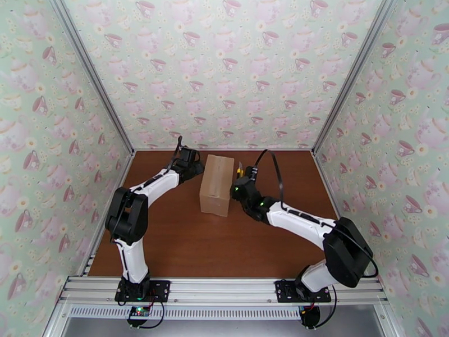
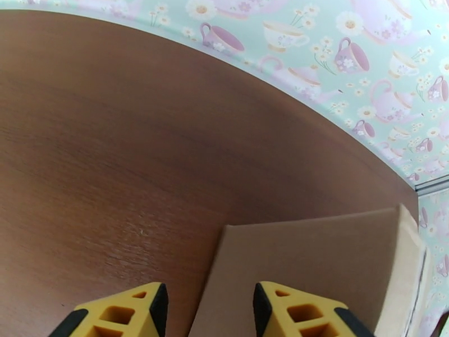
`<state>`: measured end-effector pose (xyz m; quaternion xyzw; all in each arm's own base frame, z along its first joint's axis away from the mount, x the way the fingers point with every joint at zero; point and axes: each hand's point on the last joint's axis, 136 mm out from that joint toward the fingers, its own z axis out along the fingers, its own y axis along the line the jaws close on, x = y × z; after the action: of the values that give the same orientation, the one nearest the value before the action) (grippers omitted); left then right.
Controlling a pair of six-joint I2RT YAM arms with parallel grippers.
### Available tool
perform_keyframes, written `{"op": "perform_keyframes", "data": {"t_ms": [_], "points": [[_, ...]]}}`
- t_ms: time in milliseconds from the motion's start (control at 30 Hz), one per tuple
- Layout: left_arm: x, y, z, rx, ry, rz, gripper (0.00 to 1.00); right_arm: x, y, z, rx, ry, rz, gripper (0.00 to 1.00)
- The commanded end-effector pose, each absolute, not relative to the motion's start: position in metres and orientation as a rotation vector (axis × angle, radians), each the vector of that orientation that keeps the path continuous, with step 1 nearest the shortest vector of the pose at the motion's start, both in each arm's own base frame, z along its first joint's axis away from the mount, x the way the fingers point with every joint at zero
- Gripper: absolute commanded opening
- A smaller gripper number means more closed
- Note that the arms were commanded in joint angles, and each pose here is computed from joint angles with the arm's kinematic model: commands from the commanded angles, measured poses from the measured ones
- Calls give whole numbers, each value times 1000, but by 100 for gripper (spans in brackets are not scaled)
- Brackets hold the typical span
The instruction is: Unpack the express box
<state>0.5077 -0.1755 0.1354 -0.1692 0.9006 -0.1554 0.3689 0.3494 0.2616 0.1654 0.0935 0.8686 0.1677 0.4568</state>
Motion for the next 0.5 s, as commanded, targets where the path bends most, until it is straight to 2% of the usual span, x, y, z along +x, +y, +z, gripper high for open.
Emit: {"op": "perform_keyframes", "data": {"t_ms": [0, 200, 467], "points": [[490, -188, 130, -345, 2353, -434, 47, 323, 286, 154, 286, 2117, 471, 0], [476, -151, 143, -369, 2320, -365, 47, 301, 314, 149, 257, 2146, 541, 0], [459, -93, 185, -462, 2228, -292, 47, 290, 262, 175, 219, 2102, 427, 0]]}}
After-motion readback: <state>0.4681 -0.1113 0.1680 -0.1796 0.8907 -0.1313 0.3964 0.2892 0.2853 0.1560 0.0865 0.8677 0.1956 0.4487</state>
